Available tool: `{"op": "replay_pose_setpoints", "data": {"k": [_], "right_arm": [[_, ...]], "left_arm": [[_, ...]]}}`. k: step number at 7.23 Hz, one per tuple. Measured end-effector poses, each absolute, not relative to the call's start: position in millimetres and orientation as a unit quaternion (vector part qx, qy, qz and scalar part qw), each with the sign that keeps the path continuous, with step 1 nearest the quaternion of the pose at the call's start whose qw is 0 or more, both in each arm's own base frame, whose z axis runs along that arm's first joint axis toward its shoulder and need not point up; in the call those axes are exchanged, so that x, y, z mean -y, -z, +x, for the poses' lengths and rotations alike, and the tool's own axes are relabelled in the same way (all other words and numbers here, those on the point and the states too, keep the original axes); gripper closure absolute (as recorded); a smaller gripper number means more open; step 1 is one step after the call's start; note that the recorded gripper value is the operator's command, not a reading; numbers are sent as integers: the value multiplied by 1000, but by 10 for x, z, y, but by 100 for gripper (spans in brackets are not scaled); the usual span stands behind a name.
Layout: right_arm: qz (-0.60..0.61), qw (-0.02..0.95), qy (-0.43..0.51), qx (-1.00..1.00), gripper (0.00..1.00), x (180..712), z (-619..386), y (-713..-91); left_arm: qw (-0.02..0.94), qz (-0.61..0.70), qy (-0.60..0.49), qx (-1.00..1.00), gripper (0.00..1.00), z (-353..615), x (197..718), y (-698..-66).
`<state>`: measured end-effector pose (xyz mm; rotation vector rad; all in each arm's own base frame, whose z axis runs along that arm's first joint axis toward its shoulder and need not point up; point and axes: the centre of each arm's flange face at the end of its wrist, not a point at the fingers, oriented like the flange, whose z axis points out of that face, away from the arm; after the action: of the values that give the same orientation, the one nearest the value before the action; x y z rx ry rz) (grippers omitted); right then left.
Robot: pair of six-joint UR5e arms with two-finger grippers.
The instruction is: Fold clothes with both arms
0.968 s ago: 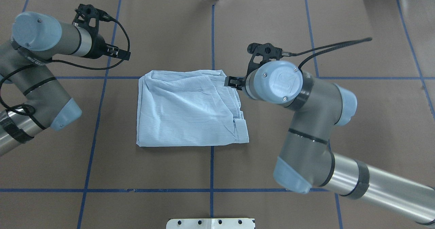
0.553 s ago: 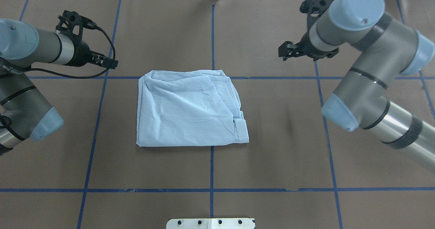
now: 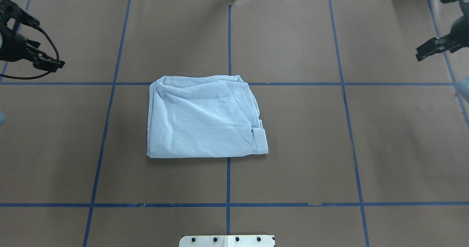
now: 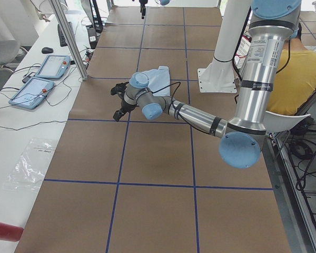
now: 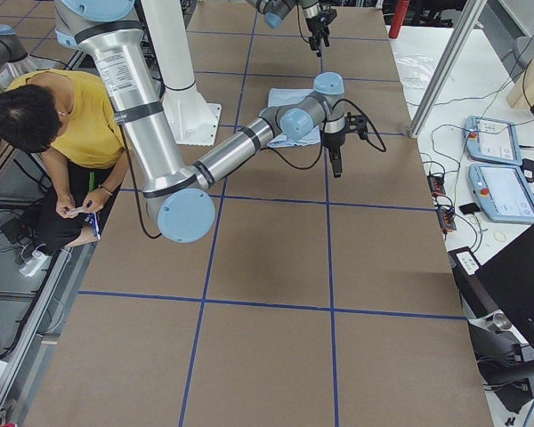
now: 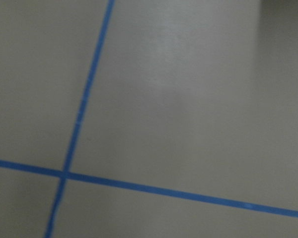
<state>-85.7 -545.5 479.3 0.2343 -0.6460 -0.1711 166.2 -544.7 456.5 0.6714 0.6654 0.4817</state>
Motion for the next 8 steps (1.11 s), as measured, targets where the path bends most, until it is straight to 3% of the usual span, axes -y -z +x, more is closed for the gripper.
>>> {"op": "replay_pose_setpoints", "data": {"k": [2, 5, 8], "right_arm": [[94, 937, 101, 321, 0, 4980, 23, -5550], [22, 939, 66, 337, 0, 4074, 408, -6462], [15, 939, 42, 340, 0, 4027, 427, -6453]], "left_arm": [[872, 302, -267, -277, 1, 736, 5568, -4823], [915, 223, -206, -265, 1, -237, 5261, -5801], [925, 147, -126, -327, 1, -773, 5027, -6156]]}}
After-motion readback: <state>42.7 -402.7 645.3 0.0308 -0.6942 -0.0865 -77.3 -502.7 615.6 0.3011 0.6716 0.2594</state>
